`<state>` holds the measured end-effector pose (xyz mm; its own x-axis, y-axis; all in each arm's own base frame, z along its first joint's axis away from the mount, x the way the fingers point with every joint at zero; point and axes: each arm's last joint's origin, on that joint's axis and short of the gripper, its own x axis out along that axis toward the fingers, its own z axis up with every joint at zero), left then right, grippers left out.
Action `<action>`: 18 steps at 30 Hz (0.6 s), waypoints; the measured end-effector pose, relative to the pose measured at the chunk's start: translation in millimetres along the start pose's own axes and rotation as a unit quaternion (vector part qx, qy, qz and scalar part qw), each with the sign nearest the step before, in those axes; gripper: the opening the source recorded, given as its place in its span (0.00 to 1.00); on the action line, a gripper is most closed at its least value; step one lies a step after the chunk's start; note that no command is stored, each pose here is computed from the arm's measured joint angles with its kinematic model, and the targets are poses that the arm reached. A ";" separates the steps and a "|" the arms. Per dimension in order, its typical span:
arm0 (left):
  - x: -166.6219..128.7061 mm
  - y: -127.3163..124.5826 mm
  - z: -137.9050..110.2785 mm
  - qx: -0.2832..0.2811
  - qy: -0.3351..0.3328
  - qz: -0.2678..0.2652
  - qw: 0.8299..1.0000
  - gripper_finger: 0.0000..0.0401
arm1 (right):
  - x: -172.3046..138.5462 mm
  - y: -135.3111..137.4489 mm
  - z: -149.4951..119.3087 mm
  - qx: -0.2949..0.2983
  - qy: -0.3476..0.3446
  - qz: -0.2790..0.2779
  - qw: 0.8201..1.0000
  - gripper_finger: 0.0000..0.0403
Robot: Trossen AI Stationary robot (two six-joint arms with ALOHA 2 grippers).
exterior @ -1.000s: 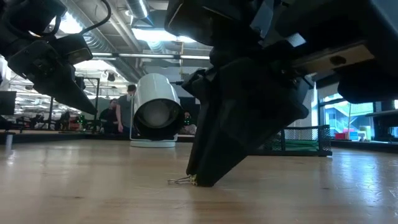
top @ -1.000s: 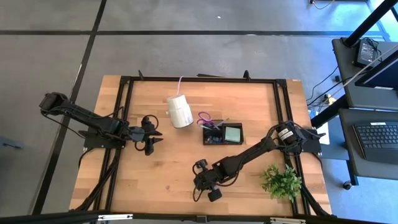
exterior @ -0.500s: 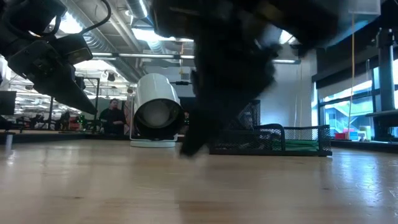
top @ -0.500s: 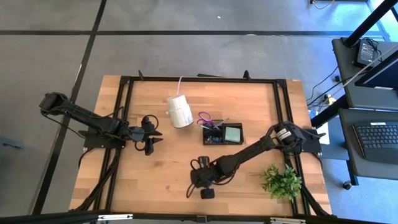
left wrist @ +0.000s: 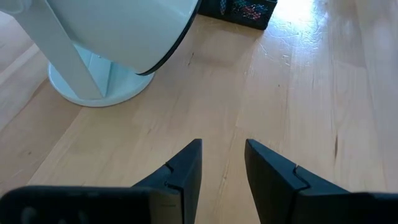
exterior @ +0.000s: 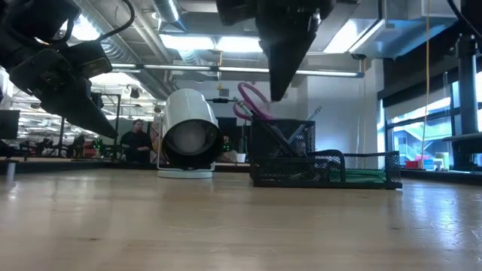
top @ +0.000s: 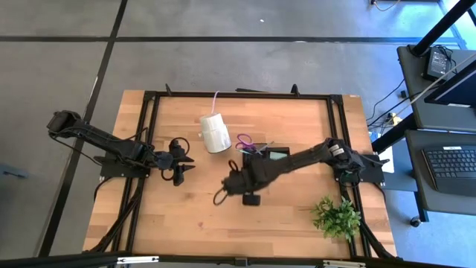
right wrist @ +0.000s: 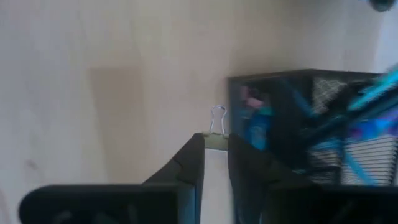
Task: Pick and place office supplies into organizer
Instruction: Put the yellow binder clip into the black desk organizer
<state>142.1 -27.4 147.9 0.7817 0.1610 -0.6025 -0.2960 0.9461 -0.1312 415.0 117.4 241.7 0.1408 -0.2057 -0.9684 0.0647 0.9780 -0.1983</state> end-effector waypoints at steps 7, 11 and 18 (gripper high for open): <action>0.0 0.0 0.0 0.000 0.000 0.000 1.000 0.29 | 11.3 -33.6 9.0 -0.028 0.006 -0.011 1.000 0.15; 0.0 0.0 0.0 0.000 0.000 0.000 1.000 0.29 | 31.8 -48.9 6.3 -0.022 0.034 -0.017 0.999 0.15; 0.0 0.0 0.0 0.000 0.000 0.000 1.000 0.29 | 72.1 -60.2 -7.8 -0.012 0.079 -0.023 0.997 0.15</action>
<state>142.1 -27.4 147.9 0.7815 0.1611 -0.6028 -0.2961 0.9461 -0.1310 413.5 44.0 182.6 -0.0193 -0.2450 -0.9693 0.0439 0.9684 -0.2456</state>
